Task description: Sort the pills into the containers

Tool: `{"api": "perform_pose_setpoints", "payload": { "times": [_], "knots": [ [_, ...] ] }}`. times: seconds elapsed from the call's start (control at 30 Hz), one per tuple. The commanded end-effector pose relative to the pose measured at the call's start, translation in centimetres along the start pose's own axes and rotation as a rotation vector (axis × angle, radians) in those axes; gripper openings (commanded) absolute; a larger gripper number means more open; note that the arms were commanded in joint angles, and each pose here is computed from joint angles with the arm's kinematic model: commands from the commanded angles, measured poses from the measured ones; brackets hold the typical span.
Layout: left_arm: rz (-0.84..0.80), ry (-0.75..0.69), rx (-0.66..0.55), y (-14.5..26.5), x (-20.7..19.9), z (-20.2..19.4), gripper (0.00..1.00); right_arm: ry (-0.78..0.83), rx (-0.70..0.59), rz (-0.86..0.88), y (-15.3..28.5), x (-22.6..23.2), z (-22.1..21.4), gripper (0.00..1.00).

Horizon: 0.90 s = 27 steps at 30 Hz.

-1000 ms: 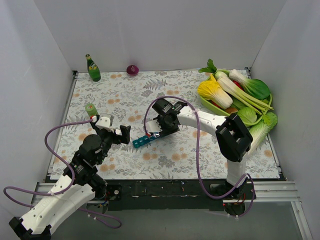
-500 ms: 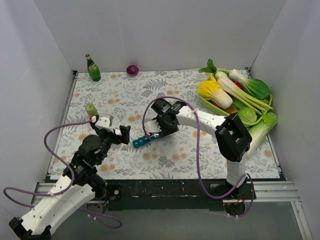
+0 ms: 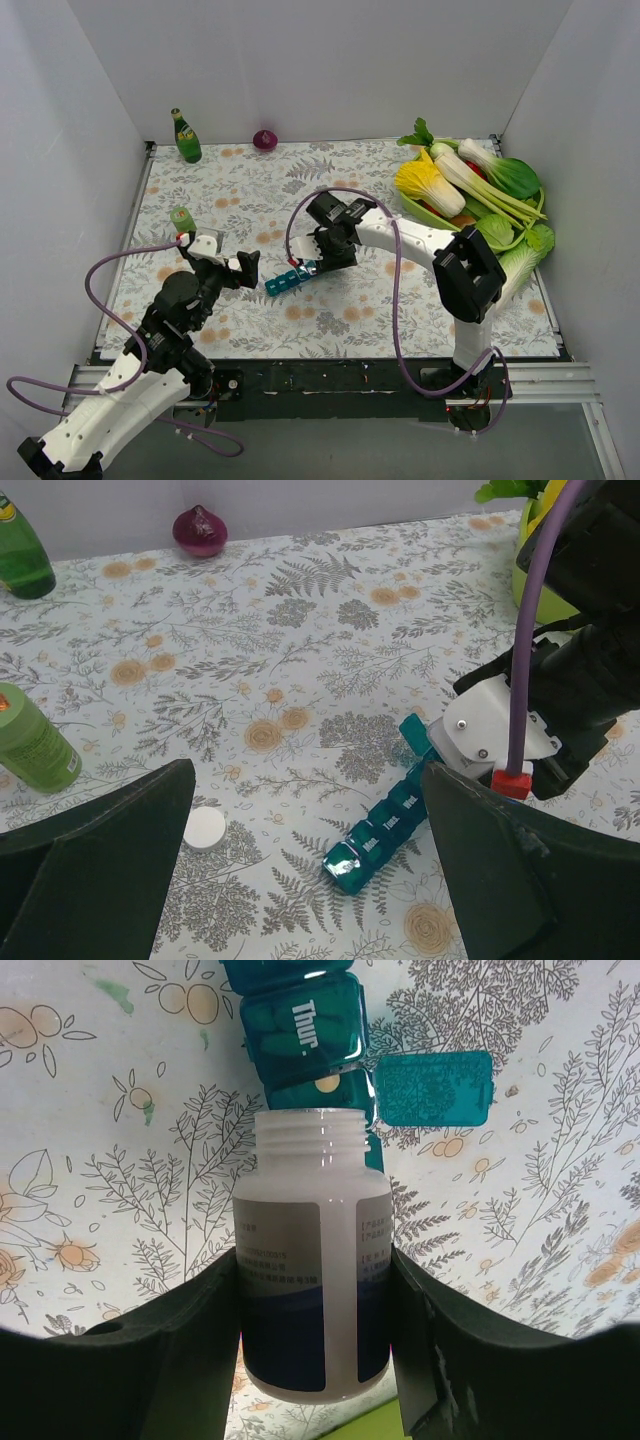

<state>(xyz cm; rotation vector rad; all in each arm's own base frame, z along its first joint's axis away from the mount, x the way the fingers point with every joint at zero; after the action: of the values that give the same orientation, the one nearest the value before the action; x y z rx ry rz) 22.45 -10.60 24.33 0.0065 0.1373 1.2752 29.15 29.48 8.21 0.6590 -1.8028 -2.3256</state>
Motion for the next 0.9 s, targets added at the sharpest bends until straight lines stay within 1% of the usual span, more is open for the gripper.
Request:
{"api": "perform_pose_setpoints", "payload": {
  "times": [0.0,0.13,0.17,0.23,0.33,0.37,0.43,0.47,0.5,0.53,0.57,0.6,0.63,0.67,0.7,0.73,0.77,0.8,0.83,0.87],
  "knots": [
    [0.019,0.006,-0.017,0.1,0.4,0.2,0.98,-0.098,-0.125,-0.049,3.5,-1.4,1.2,0.01],
    [0.017,0.009,-0.019,0.2,0.4,0.2,0.98,-0.155,-0.19,-0.058,5.0,-1.8,1.3,0.01],
    [0.017,0.01,-0.021,0.2,0.5,0.2,0.98,-0.161,-0.233,-0.064,5.8,-2.0,1.8,0.01],
    [0.016,0.015,-0.031,0.4,0.5,0.4,0.98,-0.196,-0.279,-0.075,7.0,-2.4,1.8,0.01],
    [0.027,0.023,-0.044,0.6,0.7,0.7,0.98,-0.228,-0.401,-0.116,10.9,-3.2,2.6,0.01],
    [0.031,0.025,-0.047,0.7,0.8,0.7,0.98,-0.243,-0.468,-0.114,12.2,-3.4,2.8,0.01],
    [0.032,0.035,-0.063,1.0,0.9,0.9,0.98,-0.268,-0.555,-0.151,14.9,-4.3,3.2,0.01],
    [0.033,0.038,-0.065,1.1,1.0,1.0,0.98,-0.256,-0.651,-0.171,17.5,-4.2,4.1,0.01],
    [0.04,0.044,-0.067,1.1,1.1,1.0,0.98,-0.284,-0.703,-0.204,19.2,-4.9,3.2,0.01],
    [0.043,0.046,-0.069,1.2,1.2,1.0,0.98,-0.306,-0.781,-0.253,21.2,-5.7,3.3,0.01],
    [0.042,0.053,-0.071,1.3,1.2,1.1,0.98,-0.297,-0.877,-0.299,24.7,-5.6,2.8,0.01],
    [0.047,0.053,-0.073,1.3,1.3,1.1,0.98,-0.286,-0.936,-0.339,26.8,-5.7,2.6,0.01],
    [0.045,0.053,-0.072,1.3,1.2,1.1,0.98,-0.287,-0.995,-0.374,29.0,-4.5,2.4,0.01],
    [0.049,0.049,-0.07,1.2,1.3,1.0,0.98,-0.284,-1.107,-0.457,32.7,-5.4,1.6,0.01],
    [0.049,0.046,-0.067,1.2,1.3,0.9,0.98,-0.298,-1.166,-0.489,34.8,-4.9,1.3,0.01],
    [0.048,0.044,-0.064,1.1,1.2,0.8,0.98,-0.27,-1.224,-0.556,38.0,-3.3,1.3,0.01],
    [0.049,0.041,-0.06,1.0,1.2,0.7,0.98,-0.315,-1.335,-0.634,41.0,-3.0,0.0,0.01],
    [0.047,0.036,-0.048,0.9,1.1,0.5,0.98,-0.348,-1.382,-0.689,42.6,-2.2,-0.9,0.01],
    [0.044,0.033,-0.043,0.8,1.1,0.4,0.98,-0.338,-1.431,-0.766,45.2,-1.0,-1.1,0.01],
    [0.042,0.031,-0.04,0.7,1.0,0.3,0.98,-0.451,-1.474,-0.877,47.4,-1.2,-3.8,0.01]
  ]
}}
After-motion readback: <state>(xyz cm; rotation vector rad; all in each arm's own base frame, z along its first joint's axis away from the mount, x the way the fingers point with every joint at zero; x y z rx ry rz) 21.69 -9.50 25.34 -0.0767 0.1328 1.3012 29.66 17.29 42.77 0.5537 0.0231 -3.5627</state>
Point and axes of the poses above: each gripper's point midway between its finger pads, its own y axis back along the fingers, its own x axis along the line the jaws close on, z = x × y, the point moved 1 cm from there along y, back along the fingers, and after that the axes turned 1 degree about y, right-handed, at the moved point
